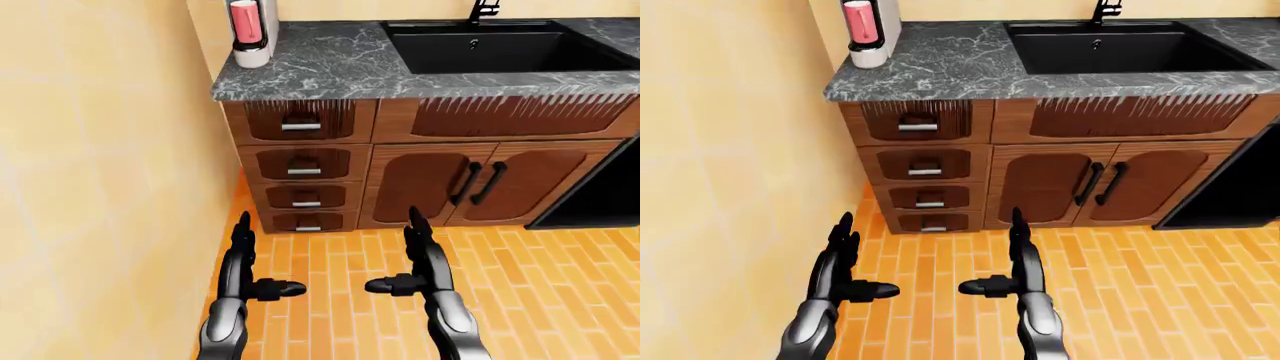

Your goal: Pick the mug from under the coffee machine dispenser and place it on the counter.

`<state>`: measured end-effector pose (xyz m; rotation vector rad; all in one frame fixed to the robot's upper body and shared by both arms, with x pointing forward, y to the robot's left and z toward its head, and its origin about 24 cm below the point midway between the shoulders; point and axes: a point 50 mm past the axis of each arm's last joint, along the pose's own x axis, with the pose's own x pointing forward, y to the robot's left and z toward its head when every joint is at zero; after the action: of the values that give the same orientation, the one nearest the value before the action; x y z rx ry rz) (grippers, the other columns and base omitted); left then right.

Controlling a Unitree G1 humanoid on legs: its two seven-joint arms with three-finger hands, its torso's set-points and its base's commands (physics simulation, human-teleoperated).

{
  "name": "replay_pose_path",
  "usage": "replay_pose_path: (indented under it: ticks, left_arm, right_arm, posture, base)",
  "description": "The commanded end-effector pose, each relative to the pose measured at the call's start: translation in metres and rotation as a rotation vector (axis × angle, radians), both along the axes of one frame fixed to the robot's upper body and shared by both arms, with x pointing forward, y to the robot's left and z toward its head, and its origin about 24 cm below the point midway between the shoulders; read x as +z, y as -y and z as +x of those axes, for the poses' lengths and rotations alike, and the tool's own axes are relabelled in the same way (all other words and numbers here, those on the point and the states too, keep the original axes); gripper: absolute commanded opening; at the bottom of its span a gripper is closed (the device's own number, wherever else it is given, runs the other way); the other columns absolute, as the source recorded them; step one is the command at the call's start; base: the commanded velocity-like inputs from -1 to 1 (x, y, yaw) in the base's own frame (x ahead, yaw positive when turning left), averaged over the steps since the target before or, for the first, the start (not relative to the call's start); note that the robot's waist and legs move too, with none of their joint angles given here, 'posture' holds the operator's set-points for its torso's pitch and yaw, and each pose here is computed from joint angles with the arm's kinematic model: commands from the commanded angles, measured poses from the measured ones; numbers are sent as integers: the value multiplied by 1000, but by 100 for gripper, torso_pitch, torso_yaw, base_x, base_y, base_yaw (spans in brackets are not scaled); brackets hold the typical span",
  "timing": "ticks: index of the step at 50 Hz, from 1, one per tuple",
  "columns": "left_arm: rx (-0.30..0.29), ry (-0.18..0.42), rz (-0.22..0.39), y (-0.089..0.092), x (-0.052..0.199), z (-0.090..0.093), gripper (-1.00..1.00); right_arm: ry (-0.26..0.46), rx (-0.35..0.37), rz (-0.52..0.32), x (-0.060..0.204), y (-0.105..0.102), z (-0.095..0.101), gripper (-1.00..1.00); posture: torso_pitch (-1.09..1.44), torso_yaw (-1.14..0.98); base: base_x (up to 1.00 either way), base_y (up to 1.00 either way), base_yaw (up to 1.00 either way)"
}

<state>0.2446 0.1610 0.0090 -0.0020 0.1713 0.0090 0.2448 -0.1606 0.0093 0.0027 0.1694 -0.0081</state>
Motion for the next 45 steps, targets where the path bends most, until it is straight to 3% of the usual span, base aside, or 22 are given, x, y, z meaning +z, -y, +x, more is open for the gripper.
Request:
replay_pose_path:
  ticks: [1,30,36,45]
  left_arm:
    - [-3,186,25,1,40,12,100]
    - [42,309,56,-20,102,26,100]
    - [69,367,67,-30,133,33,100]
    - [108,420,85,-43,158,39,100]
  right_arm:
    - [198,33,-15,42,-2,10,100]
    - [378,-3,-107,121,24,36,100]
    - [429,-24,-136,143,34,41,100]
    - [483,-69,-148,173,51,48,100]
  posture:
    - [0,0]
    - [0,0]
    - [0,0]
    - [0,0]
  base:
    - [0,0,0]
    - [0,0,0]
    - [0,0,0]
    - [0,0,0]
